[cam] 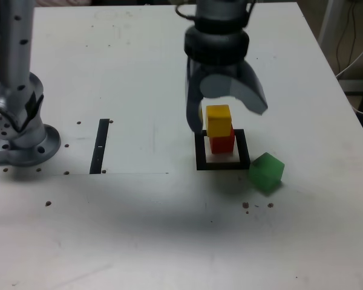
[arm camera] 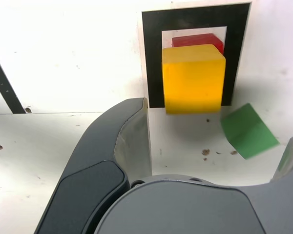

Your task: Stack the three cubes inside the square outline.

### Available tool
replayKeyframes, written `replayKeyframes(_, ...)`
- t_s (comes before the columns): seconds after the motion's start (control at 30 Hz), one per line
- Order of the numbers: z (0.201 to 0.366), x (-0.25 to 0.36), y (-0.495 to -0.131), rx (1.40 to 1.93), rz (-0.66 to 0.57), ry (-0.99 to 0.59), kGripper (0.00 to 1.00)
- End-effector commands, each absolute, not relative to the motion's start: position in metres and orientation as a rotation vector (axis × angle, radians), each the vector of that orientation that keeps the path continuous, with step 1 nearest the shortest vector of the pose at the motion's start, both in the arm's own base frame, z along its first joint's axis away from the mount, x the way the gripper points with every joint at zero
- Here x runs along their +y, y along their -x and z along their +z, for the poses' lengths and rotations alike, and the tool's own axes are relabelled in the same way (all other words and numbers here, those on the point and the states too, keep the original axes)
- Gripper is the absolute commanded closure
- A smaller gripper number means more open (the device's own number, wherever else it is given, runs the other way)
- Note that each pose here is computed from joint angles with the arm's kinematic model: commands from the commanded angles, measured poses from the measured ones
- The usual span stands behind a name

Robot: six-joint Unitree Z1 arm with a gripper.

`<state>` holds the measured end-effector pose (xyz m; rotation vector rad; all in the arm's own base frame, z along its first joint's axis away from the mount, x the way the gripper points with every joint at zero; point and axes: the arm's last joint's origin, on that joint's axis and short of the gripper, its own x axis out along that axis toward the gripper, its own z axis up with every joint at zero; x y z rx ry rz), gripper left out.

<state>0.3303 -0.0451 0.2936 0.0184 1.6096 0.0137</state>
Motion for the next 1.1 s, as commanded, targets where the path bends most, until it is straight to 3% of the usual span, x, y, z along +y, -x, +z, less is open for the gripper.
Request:
replayKeyframes(0.0,0.303,-0.052,-0.326,1.572,0.032,-0.011,0.01)
replayKeyframes(0.2,0.302,-0.074,-0.326,1.533,0.041,0.101,0.01)
replayKeyframes(0.47,0.308,-0.106,-0.336,1.508,0.261,0.408,0.01)
replayKeyframes(0.67,0.311,-0.112,-0.350,1.521,0.315,0.553,0.01)
replayKeyframes(0.9,0.285,-0.111,-0.364,1.567,0.408,0.626,0.01)
replayKeyframes(1.07,0.254,-0.108,-0.367,1.577,0.482,0.614,0.01)
